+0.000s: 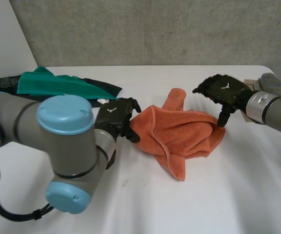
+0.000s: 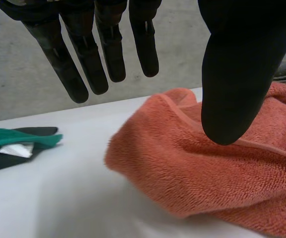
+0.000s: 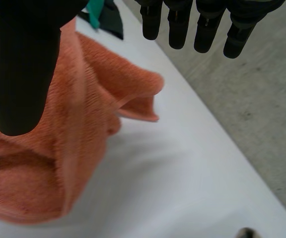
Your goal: Fold the laundry.
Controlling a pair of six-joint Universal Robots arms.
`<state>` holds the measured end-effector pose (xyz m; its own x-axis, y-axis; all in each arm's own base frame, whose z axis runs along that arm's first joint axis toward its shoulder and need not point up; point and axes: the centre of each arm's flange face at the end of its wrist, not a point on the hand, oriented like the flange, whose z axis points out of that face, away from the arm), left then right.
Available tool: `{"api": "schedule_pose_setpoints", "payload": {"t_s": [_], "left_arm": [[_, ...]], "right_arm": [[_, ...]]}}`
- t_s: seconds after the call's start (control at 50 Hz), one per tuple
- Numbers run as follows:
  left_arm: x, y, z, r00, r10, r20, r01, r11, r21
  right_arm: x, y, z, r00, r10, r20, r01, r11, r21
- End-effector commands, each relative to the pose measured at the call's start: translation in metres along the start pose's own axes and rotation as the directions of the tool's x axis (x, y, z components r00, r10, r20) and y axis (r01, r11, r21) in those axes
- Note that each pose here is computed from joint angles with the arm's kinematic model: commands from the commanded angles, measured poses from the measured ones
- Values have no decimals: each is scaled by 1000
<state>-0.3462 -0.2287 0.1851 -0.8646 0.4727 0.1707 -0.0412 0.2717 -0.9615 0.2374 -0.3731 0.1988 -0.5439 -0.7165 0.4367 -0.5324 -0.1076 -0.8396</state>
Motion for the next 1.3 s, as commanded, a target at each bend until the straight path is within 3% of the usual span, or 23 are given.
{"api": "schedule_pose_setpoints", "payload": {"t_s": [0.02, 0.32, 0.52, 0.72, 0.86, 1.02, 1.12, 1.2, 1.26, 1.3], "left_arm": [[28, 17, 22, 998, 13, -67, -11, 1000, 18], [35, 50, 56, 999, 23, -41, -21, 999, 48], [21, 51, 60, 982, 184, 39, -186, 982, 45], [23, -50, 9, 975, 209, 74, -221, 945, 242], [-24, -116, -10, 947, 228, 226, -295, 896, 332], [-46, -122, -15, 927, 275, 254, -339, 905, 257], [-61, -91, -3, 928, 320, 193, -343, 934, 98], [-79, -63, 23, 926, 331, 183, -338, 941, 11], [-96, -75, 45, 916, 326, 232, -351, 933, 76], [-97, -99, 59, 909, 324, 263, -379, 905, 195]], "right_arm": [[-16, 27, 8, 998, 47, 33, -44, 997, -66], [-25, 54, 19, 997, 77, 18, -74, 990, -122], [-15, 41, 15, 999, 48, -21, -50, 994, -95], [17, -33, -29, 984, -27, -174, 28, 1000, 5], [23, -95, -84, 971, -45, -236, 66, 995, 81], [11, -121, -124, 980, -43, -197, 56, 997, 58], [3, -112, -117, 985, -70, -155, 72, 997, 5], [-16, -92, -85, 993, -100, -66, 97, 995, -37], [-16, -85, -65, 990, -113, -85, 109, 993, -46], [-5, -84, -43, 975, -140, -173, 138, 990, -24]]}}
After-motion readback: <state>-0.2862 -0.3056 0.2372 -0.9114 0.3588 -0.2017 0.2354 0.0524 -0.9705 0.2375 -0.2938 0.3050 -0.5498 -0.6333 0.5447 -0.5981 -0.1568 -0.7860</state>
